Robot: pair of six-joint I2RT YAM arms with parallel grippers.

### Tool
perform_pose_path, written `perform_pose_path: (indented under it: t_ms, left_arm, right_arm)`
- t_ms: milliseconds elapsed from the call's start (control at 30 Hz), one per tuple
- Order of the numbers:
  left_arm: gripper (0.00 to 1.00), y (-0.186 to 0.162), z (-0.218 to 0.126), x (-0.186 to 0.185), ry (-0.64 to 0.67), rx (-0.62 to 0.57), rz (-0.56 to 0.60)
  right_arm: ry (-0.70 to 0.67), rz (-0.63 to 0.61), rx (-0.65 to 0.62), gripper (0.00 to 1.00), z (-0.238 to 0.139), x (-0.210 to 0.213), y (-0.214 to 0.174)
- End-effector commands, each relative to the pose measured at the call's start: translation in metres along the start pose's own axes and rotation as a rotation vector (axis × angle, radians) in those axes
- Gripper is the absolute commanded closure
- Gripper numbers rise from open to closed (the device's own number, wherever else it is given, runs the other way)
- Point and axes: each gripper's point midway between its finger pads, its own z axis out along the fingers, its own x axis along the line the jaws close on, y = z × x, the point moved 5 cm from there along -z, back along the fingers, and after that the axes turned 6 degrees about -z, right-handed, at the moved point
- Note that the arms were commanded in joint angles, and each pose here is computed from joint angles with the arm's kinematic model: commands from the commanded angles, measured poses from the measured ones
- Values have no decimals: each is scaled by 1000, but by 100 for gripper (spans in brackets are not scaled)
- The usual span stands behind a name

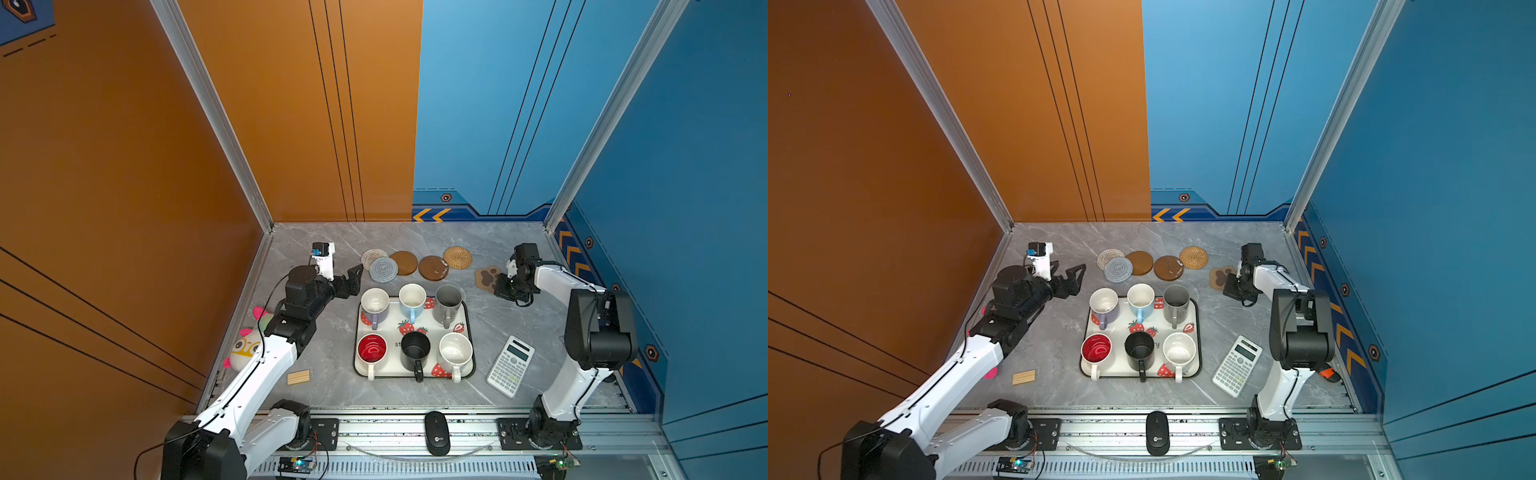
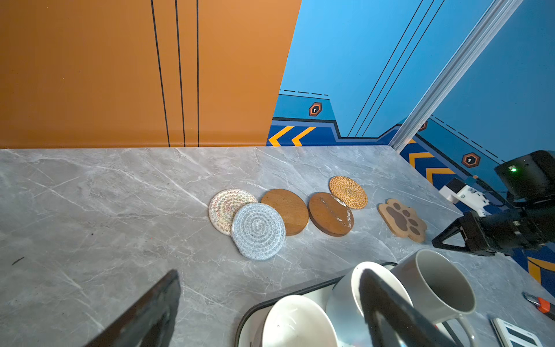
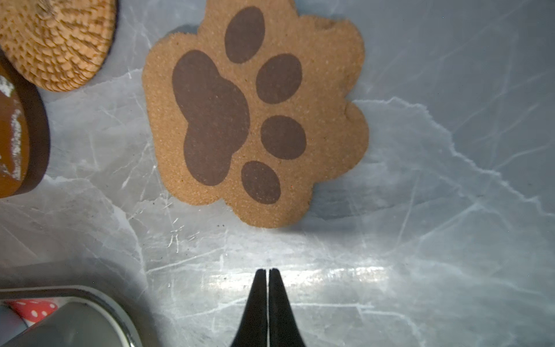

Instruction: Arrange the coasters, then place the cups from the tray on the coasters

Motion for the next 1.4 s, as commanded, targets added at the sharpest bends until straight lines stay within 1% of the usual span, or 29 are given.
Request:
perform_pose_path:
  t_ms: [0, 533, 700, 867, 967, 1067, 1233, 1267, 1367]
  left_arm:
    - [7, -1, -1, -6, -31, -3, 6]
    - [6, 1, -3, -8, -43, -9, 19]
    - [6, 2, -4, -9, -40, -16, 22]
    - [6, 3, -6, -9, -39, -23, 24]
    - [6, 4, -7, -9, -36, -26, 24]
    - [6, 5, -8, -9, -34, -32, 25]
    - [6, 6, -10, -10, -36, -39, 26]
    - [6, 6, -10, -10, -35, -39, 27]
    - [6, 6, -11, -9, -33, -43, 26]
  right_arm:
    - [-34, 22, 26, 100, 7, -7, 3]
    - [-36, 49, 49, 100, 32, -12, 21]
    - [-23, 60, 40, 100, 37, -11, 34]
    - [-13, 71, 5, 100, 34, -8, 52]
    - [-14, 80, 18, 100, 42, -10, 57]
    - [-17, 86, 7, 100, 39, -11, 65]
    - [-23, 88, -32, 100, 22, -8, 73]
    - [-25, 80, -63, 100, 8, -4, 77]
    - [-23, 46, -108, 100, -9, 13, 80]
